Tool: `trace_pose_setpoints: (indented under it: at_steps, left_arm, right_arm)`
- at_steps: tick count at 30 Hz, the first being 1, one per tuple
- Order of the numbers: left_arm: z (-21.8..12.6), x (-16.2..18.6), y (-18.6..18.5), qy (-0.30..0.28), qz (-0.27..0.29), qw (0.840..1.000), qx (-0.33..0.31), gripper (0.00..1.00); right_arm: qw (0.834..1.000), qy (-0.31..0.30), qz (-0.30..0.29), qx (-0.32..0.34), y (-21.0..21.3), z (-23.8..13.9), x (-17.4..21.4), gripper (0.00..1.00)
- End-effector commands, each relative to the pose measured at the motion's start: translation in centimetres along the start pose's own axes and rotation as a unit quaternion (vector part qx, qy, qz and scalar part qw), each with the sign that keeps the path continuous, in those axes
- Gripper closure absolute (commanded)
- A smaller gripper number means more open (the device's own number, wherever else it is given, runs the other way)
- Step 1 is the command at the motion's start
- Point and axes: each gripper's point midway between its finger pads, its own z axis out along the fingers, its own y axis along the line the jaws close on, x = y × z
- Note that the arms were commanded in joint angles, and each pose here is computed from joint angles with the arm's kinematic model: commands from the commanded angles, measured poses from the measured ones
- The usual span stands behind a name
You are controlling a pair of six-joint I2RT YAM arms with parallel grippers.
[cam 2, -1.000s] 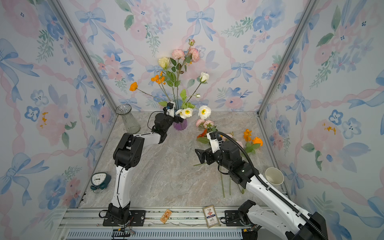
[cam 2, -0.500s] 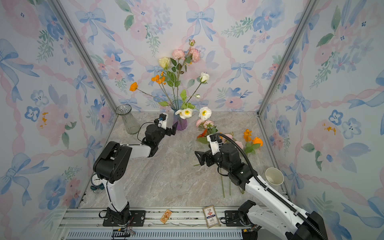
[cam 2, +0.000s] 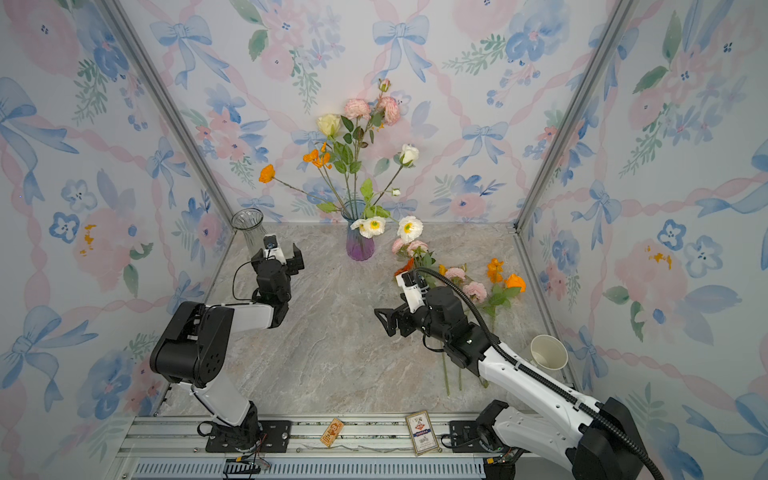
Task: Arrange the flowers into the vase
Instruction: 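Move the left gripper to the clear glass vase while the right withdraws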
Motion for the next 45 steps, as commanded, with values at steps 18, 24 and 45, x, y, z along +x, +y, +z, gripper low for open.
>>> trace_pose_setpoints:
  at_steps: [18, 24, 45]
  left_arm:
    - [8.4, -1.1, 6.0, -0.038, -0.024, 0.995, -0.092, 0.02]
    - [11.0, -0.5, 5.1, -0.039, 0.006, 0.997, -0.064, 0.02]
    - [16.5, 0.0, 6.6, -0.062, 0.017, 0.997, -0.051, 0.1]
  right_arm:
    - [0.999, -0.005, -0.004, -0.031, 2.4, 3.7, -2.1, 0.03]
    - [1.0, 0.0, 0.002, -0.029, 2.5, 4.3, -2.4, 0.03]
    - [0.999, 0.028, 0.009, -0.024, 2.8, 6.5, -1.6, 0.03]
